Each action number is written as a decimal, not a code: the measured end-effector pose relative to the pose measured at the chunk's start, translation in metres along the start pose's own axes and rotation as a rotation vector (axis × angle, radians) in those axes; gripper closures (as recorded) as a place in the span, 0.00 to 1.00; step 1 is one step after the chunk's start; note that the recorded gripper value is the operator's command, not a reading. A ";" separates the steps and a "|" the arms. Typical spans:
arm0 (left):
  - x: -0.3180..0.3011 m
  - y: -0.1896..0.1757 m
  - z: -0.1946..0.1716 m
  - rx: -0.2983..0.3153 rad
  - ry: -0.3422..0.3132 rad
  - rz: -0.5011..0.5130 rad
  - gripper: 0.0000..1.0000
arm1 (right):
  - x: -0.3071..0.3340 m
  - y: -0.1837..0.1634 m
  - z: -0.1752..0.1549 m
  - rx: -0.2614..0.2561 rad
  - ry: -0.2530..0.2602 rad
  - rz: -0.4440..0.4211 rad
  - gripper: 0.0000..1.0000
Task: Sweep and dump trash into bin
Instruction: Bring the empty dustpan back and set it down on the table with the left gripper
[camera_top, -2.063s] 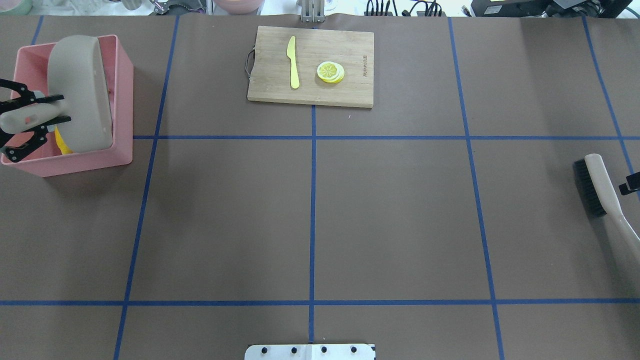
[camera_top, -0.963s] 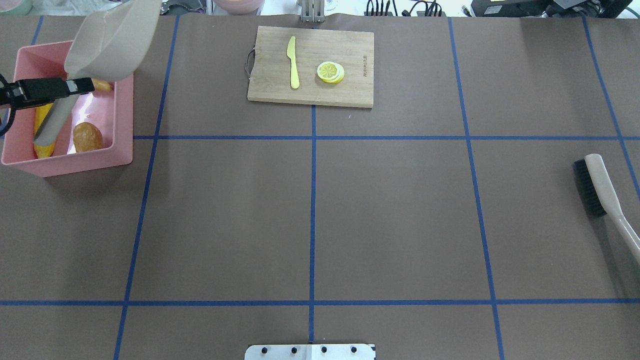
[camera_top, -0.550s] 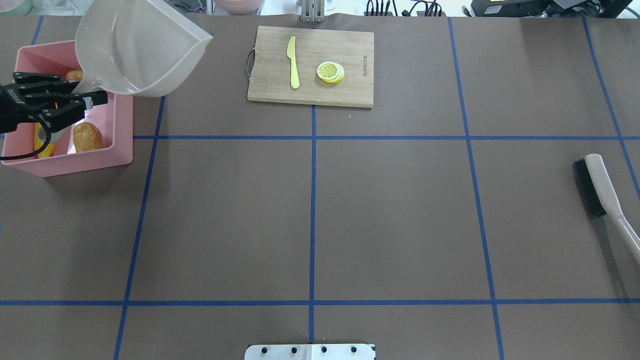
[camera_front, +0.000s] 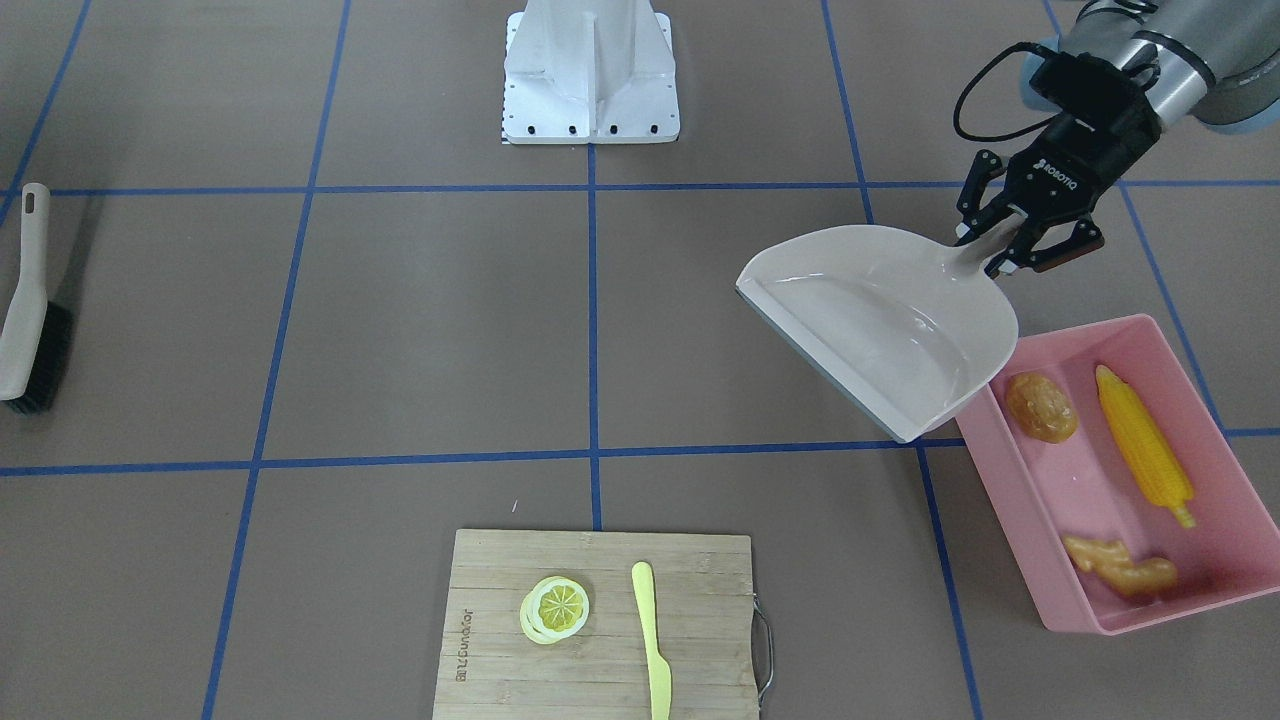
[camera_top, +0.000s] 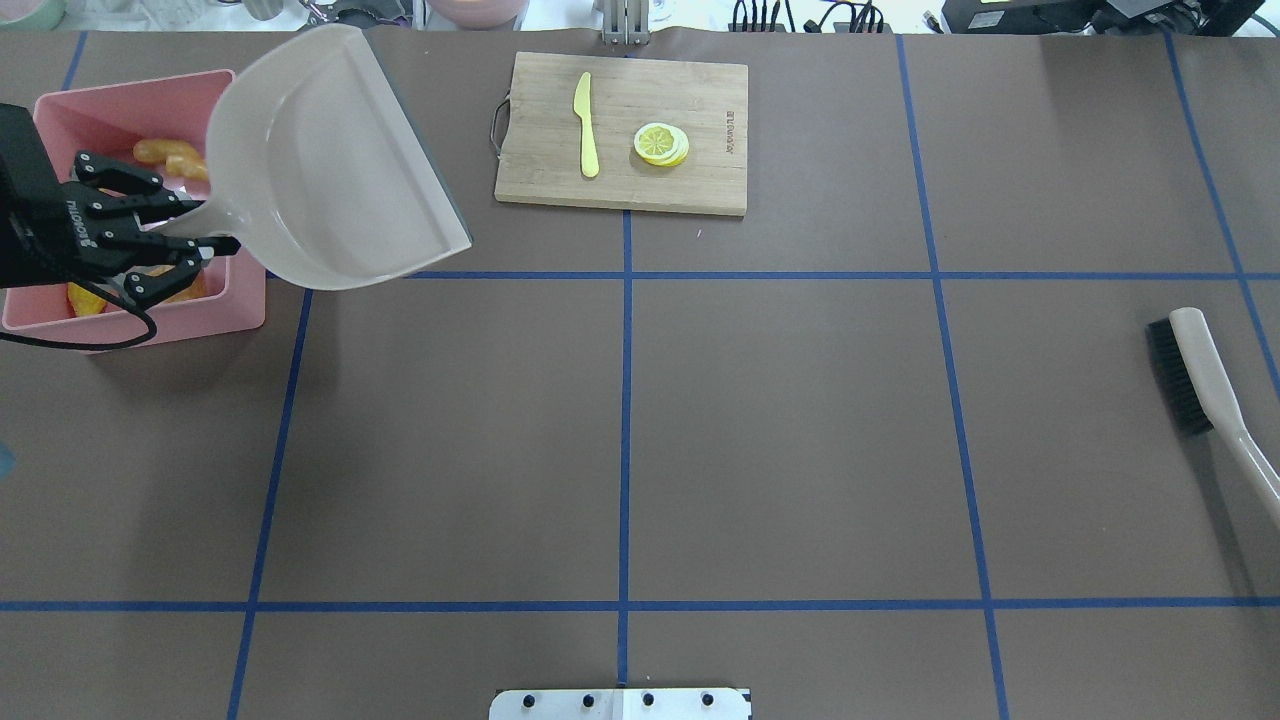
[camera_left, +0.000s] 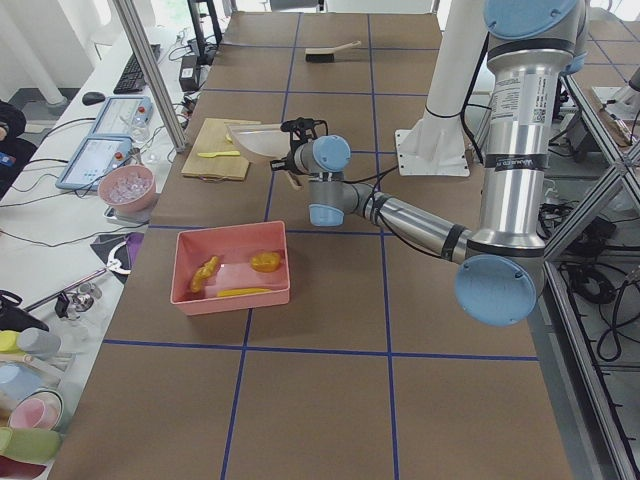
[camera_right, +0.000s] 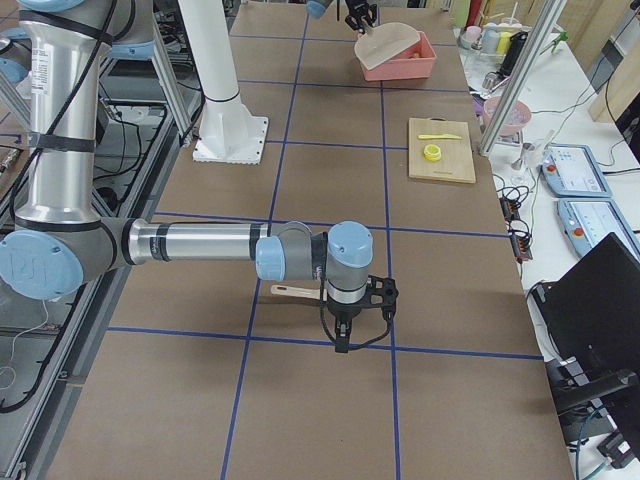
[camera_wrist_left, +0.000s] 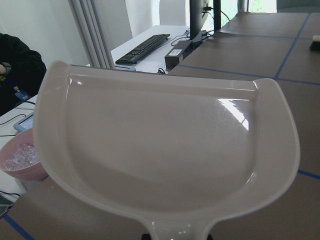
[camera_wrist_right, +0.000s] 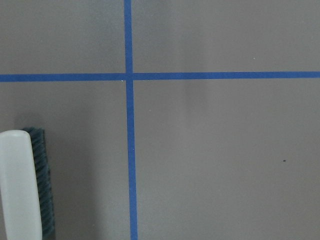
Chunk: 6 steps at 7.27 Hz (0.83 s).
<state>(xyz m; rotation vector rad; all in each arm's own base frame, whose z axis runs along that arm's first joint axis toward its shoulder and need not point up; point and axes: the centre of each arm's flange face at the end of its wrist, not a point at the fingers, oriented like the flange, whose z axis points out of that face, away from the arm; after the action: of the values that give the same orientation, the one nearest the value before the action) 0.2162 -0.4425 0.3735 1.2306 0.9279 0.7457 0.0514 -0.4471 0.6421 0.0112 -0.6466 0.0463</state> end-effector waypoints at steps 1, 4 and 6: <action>0.011 0.005 0.014 -0.041 0.051 -0.006 1.00 | -0.003 -0.002 0.000 0.002 -0.004 -0.005 0.00; 0.085 0.013 0.078 -0.141 0.305 0.040 1.00 | -0.003 -0.007 0.007 -0.008 0.015 -0.011 0.00; 0.122 0.025 0.122 -0.194 0.409 0.137 1.00 | -0.003 -0.008 0.009 -0.012 0.021 -0.012 0.00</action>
<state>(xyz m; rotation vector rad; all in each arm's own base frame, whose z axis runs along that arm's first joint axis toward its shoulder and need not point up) 0.3801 -0.3843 0.3851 0.9938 1.0785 1.1982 0.0440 -0.4558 0.6480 0.0036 -0.6254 0.0307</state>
